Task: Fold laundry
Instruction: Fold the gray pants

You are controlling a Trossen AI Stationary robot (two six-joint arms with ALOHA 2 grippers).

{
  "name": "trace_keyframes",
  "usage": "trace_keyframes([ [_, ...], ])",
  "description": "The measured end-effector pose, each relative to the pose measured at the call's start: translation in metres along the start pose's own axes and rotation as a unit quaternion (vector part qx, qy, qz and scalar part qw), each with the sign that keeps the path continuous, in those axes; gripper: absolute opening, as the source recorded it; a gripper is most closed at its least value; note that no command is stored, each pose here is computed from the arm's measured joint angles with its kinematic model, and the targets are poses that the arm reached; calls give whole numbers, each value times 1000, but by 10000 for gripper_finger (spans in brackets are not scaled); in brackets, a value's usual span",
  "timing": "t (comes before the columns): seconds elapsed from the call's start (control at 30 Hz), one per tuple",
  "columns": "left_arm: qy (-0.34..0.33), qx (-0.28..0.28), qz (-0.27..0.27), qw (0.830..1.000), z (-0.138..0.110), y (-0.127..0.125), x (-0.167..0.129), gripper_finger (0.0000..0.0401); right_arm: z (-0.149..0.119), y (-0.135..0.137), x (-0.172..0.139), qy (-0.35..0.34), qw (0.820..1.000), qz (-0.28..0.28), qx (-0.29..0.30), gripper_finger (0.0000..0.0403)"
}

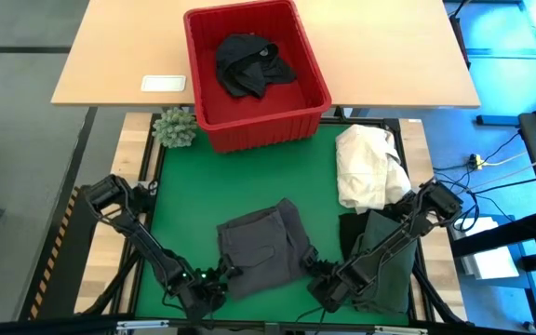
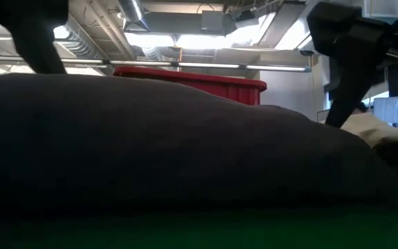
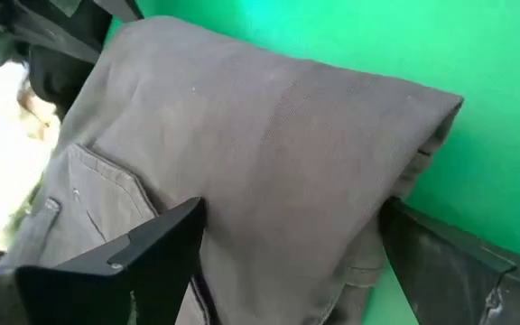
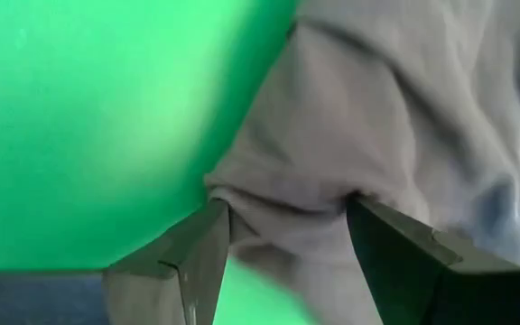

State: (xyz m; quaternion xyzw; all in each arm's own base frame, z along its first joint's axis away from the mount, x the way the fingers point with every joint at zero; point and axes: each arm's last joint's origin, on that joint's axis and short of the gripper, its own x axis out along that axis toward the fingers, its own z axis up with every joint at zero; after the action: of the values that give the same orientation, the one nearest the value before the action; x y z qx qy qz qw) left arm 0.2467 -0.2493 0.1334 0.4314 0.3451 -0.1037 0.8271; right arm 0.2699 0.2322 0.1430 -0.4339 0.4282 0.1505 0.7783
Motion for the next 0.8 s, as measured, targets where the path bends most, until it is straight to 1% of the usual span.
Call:
trace_keyframes([
  [0.07, 4, 12, 2, 1000, -1, 4, 3, 328, 0, 2, 8, -20, 1000, -10, -9, 225],
  [0.23, 8, -8, -22, 1000, -4, 13, 13, 326, -5, 0, 18, -15, 1000, -19, -3, 225],
  [0.3, 10, -9, -24, 1000, -5, 12, 16, 319, -4, -1, 20, -17, 999, -30, 1, 223],
  [0.37, 13, -8, -23, 1000, -5, 11, 19, 301, -1, -3, 21, -30, 999, -42, 12, 209],
  [0.47, 17, -5, -19, 1000, -6, 5, 24, 250, 2, -4, 21, -47, 997, -48, 23, 164],
  [0.57, 12, -15, -13, 1000, -5, -1, 26, 177, 5, -6, 19, -58, 997, -40, 28, 96],
  [0.67, 6, -46, 1, 999, -3, -5, 23, 100, 6, -5, 19, -62, 996, -33, 51, 26],
  [0.7, 4, -56, 8, 998, -2, -7, 20, 77, 6, -5, 18, -63, 996, -31, 60, 16],
  [0.73, 0, -62, 13, 998, -1, -9, 17, 57, 6, -6, 16, -64, 995, -29, 70, 15],
  [0.8, -12, -77, 13, 997, 2, -11, 7, 30, 7, -7, 13, -72, 992, -21, 104, 24],
])
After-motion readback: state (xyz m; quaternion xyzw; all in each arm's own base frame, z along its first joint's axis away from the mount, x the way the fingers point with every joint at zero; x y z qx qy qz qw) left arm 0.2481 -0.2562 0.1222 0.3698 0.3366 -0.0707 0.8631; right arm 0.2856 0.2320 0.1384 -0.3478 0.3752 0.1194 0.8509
